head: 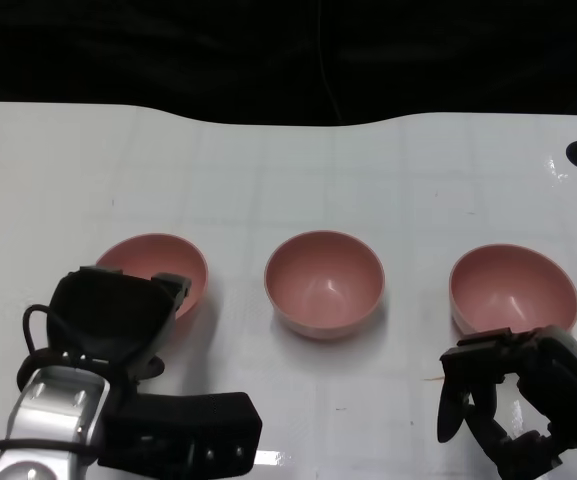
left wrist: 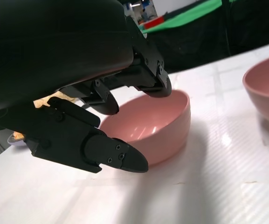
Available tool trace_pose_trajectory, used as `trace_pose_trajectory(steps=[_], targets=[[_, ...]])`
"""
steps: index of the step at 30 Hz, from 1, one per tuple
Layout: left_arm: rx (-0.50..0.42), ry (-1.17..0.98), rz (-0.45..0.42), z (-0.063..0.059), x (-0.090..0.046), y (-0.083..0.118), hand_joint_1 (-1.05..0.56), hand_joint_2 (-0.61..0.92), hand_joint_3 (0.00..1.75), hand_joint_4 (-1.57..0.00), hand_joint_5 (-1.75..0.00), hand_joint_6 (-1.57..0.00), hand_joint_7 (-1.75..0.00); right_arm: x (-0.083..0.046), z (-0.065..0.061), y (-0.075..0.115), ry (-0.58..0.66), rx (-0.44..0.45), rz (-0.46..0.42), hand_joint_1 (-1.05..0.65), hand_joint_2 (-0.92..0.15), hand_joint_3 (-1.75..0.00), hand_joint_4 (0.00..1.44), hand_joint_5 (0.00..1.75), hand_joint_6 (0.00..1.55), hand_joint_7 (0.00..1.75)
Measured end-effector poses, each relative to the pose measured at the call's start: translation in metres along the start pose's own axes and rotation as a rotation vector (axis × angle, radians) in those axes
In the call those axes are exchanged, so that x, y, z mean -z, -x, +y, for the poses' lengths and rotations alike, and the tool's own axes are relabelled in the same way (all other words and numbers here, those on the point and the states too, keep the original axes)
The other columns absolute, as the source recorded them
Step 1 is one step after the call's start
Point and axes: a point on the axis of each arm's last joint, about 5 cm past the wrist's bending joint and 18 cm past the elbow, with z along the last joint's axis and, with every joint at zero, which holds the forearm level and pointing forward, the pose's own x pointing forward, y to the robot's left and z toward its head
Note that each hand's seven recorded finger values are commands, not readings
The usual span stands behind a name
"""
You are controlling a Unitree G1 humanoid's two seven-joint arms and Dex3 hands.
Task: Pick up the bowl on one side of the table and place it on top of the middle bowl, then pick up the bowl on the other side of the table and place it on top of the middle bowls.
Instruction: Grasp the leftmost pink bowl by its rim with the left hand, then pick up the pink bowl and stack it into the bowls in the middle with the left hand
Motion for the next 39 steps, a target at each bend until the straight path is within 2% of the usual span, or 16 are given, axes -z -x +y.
trace_pose_trajectory(steps=[3,4,6,7,9,10,11,12,13,20,25,31,32,34,37,39], targets=[[0.019,-0.025,-0.004,-0.008,0.000,-0.007,-0.49,0.92,0.13,-0.82,-0.23,-0.66,-0.05,0.000,0.000,0.000,-0.001,0.000,0.005,0.23,-0.07,-1.63,0.97,1.69,0.99,1.21],[0.018,-0.027,-0.006,-0.010,0.000,-0.009,-0.43,0.92,0.15,-0.92,-0.31,-0.76,-0.08,0.000,0.000,0.000,-0.001,0.000,0.006,0.24,-0.07,-1.63,0.97,1.69,0.99,1.21],[0.003,-0.025,-0.017,-0.017,0.002,-0.014,-0.36,0.92,0.15,-0.87,-0.69,-0.93,-0.04,0.000,0.000,0.000,0.000,-0.001,0.006,0.24,-0.07,-1.63,0.97,1.70,0.99,1.21],[-0.007,-0.023,-0.025,-0.020,0.002,-0.016,-0.34,0.92,0.16,-0.84,-0.98,-1.03,-0.06,0.000,0.000,0.000,0.000,-0.001,0.006,0.23,-0.07,-1.63,0.97,1.70,0.99,1.21],[-0.024,-0.027,-0.041,-0.025,0.004,-0.019,-0.33,0.92,0.18,-0.78,-1.31,-1.13,-0.10,0.000,0.000,0.000,0.000,-0.001,0.005,0.23,-0.07,-1.63,0.96,1.71,0.99,1.21],[-0.031,-0.021,-0.048,-0.026,0.005,-0.021,-0.33,0.92,0.19,-0.75,-1.52,-1.13,-0.30,0.000,0.000,0.000,0.000,-0.001,0.006,0.22,-0.07,-1.63,0.96,1.71,0.99,1.21],[-0.038,-0.019,-0.055,-0.027,0.006,-0.022,-0.33,0.92,0.19,-0.73,-1.65,-0.97,-0.72,0.000,0.000,0.000,0.000,-0.001,0.005,0.22,-0.07,-1.63,0.96,1.71,0.98,1.21],[-0.051,-0.016,-0.062,-0.029,0.007,-0.023,-0.32,0.92,0.18,-0.75,-1.70,-0.87,-0.99,0.000,0.000,0.000,0.000,-0.001,0.005,0.21,-0.07,-1.63,0.96,1.71,0.98,1.21],[-0.065,-0.010,-0.067,-0.029,0.008,-0.023,-0.31,0.92,0.17,-0.76,-1.72,-0.81,-1.17,0.000,0.000,0.000,0.000,-0.001,0.005,0.21,-0.07,-1.63,0.95,1.70,0.98,1.21],[-0.140,0.026,-0.113,-0.026,0.010,-0.023,-0.30,0.92,0.19,-0.74,-1.75,-0.76,-1.20,0.000,0.000,0.000,0.000,-0.001,0.005,0.21,-0.08,-1.63,0.96,1.69,0.98,1.21],[-0.227,0.033,-0.156,-0.017,0.009,-0.022,-0.28,0.90,0.07,-0.81,-1.68,-0.96,-0.86,0.000,0.000,0.000,0.000,-0.001,0.005,0.22,-0.08,-1.62,0.96,1.69,0.98,1.21],[-0.355,0.090,-0.233,-0.008,0.003,-0.021,-0.27,0.88,0.04,-0.83,-1.73,-1.02,-0.80,0.000,0.000,0.000,0.000,-0.001,0.003,0.23,-0.09,-1.61,0.96,1.68,0.98,1.20],[-0.371,0.092,-0.245,-0.007,0.002,-0.020,-0.27,0.86,0.03,-0.84,-1.74,-0.96,-0.99,0.000,0.000,0.000,0.000,-0.001,0.003,0.23,-0.09,-1.61,0.96,1.68,0.98,1.20],[-0.404,0.095,-0.271,-0.003,0.000,-0.020,-0.26,0.86,0.03,-0.86,-1.75,-0.89,-1.18,0.000,0.000,0.000,0.000,-0.001,0.003,0.23,-0.09,-1.60,0.96,1.69,0.98,1.20],[-0.446,0.101,-0.306,0.001,-0.003,-0.018,-0.25,0.89,0.05,-0.86,-1.75,-0.86,-1.23,0.000,0.000,0.000,0.000,-0.001,0.003,0.23,-0.09,-1.61,0.96,1.69,0.98,1.20],[-0.460,0.100,-0.317,0.003,-0.005,-0.018,-0.25,0.85,0.03,-0.87,-1.75,-0.94,-1.06,0.000,0.000,0.000,0.000,-0.001,0.003,0.24,-0.08,-1.60,0.96,1.69,0.99,1.20]])
